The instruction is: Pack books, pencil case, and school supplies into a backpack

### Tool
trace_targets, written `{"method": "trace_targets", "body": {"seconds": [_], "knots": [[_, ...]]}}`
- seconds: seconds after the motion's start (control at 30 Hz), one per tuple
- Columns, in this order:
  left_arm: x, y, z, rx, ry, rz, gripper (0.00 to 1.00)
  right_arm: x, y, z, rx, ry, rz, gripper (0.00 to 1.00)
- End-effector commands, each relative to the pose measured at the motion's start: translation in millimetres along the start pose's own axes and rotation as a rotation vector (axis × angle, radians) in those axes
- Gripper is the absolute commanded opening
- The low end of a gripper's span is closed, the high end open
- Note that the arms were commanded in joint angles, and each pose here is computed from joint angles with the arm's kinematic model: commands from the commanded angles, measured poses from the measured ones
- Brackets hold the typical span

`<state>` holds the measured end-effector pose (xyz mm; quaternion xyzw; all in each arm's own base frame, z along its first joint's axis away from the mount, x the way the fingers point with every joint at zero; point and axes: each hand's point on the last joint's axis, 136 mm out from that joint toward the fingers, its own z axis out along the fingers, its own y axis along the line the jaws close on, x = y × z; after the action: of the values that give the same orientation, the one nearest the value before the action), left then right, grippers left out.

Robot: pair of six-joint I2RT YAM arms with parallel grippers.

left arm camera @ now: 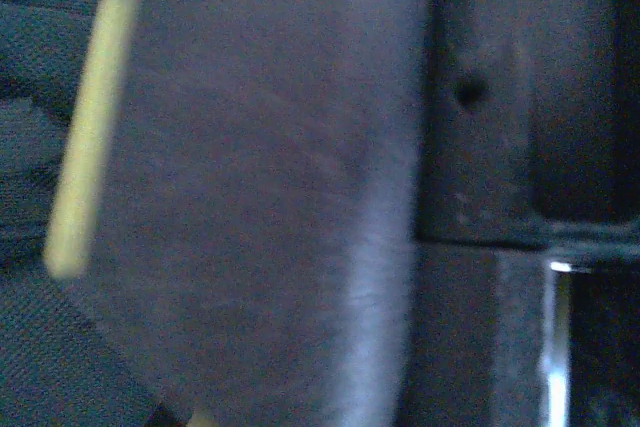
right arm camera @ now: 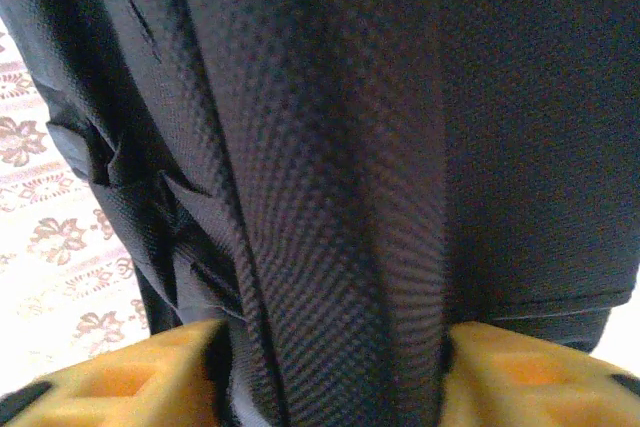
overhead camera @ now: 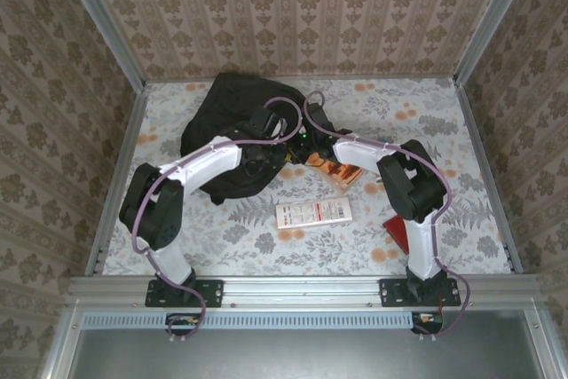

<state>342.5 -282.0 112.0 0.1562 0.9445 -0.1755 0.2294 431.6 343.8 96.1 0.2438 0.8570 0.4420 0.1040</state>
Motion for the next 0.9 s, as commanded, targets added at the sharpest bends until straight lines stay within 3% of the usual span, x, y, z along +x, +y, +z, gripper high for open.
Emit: {"method": "trace_targets", "body": {"seconds": [0.0,0.17,0.23,0.27,0.3,0.37,0.43,0.5,0.57,0.67,0.73,0.87], "knots": [[-19,-33,-24,0.116,-0.091,0.061,0.00,8,12,14,-0.025,0.020,-0.004,0.42],[-19,-34,-26,0.115,-0.096,0.059,0.00,6,8,13,-0.002,0.003,-0.014,0.10],[-19,-32,-27,0.106,-0.095,0.053,0.00,5,8,11,0.004,-0.002,-0.022,0.00],[-19,-31,-28,0.101,-0.095,0.048,0.00,5,7,10,0.008,-0.003,-0.024,0.00],[-17,-30,-28,0.098,-0.091,0.041,0.05,4,7,9,0.010,-0.007,-0.026,0.00],[-14,-29,-30,0.095,-0.086,0.024,0.37,3,9,6,0.011,-0.015,-0.035,0.00],[-12,-26,-38,0.087,-0.094,-0.005,0.59,2,11,3,0.011,-0.018,-0.042,0.00],[-12,-21,-52,0.090,-0.118,-0.035,0.65,1,13,0,0.008,-0.021,-0.048,0.00],[-14,-12,-69,0.092,-0.155,-0.083,0.65,1,13,-2,0.010,-0.021,-0.052,0.00],[-16,5,-81,0.150,-0.171,-0.195,0.56,1,15,-4,0.004,-0.017,-0.064,0.00],[-17,16,-82,0.181,-0.165,-0.252,0.51,2,15,-5,0.001,-0.013,-0.067,0.00],[-12,13,-67,0.217,-0.096,-0.269,0.33,3,15,-7,-0.015,-0.007,-0.063,0.00]]}}
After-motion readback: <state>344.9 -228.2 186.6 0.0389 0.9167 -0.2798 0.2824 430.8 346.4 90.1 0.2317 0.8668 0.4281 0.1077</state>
